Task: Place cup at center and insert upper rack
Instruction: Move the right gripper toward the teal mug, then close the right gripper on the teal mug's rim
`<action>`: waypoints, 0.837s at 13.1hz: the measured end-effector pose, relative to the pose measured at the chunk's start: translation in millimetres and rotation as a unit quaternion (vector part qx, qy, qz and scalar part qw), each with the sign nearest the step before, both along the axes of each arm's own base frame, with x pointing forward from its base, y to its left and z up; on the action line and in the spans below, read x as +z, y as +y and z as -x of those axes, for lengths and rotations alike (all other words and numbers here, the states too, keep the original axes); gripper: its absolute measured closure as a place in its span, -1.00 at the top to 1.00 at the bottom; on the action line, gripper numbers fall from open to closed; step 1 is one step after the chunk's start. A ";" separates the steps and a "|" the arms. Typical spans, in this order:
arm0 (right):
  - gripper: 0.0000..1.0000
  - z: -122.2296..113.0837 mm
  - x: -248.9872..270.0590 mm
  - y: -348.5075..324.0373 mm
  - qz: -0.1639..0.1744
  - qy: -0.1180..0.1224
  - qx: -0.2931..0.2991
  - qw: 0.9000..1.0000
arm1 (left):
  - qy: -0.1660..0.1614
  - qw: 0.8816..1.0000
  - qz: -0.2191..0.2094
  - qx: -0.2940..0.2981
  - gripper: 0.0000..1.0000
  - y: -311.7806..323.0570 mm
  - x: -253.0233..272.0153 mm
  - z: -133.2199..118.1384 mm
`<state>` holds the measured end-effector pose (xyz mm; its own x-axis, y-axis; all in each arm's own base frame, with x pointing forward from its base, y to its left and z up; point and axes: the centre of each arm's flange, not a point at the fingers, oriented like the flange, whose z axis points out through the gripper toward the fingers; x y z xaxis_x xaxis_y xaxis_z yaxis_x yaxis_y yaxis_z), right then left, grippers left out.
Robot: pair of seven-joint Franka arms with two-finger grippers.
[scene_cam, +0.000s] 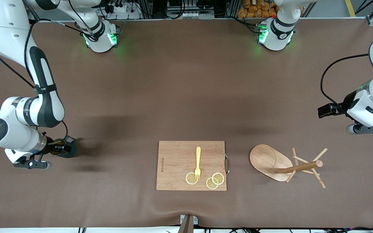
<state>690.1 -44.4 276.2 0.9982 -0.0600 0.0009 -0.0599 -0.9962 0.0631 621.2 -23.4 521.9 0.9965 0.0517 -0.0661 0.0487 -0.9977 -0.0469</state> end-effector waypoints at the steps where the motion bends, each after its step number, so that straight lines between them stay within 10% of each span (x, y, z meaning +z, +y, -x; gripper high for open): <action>1: 0.65 -0.2 -6.7 -0.6 0.000 0.003 0.000 1.000 | 0.000 1.000 0.000 0.000 1.00 0.0 0.2 0.0; 11: -0.30 4.3 -25.8 -10.8 -0.004 0.028 -0.006 1.000 | -0.001 1.000 0.000 0.000 1.00 0.1 1.3 -0.3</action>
<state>685.8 -55.3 250.4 0.9959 -0.0708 -0.0559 -0.0674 -0.9959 0.0597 621.5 -23.3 523.2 0.9966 0.0520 -0.0633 0.0491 -0.9977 -0.0466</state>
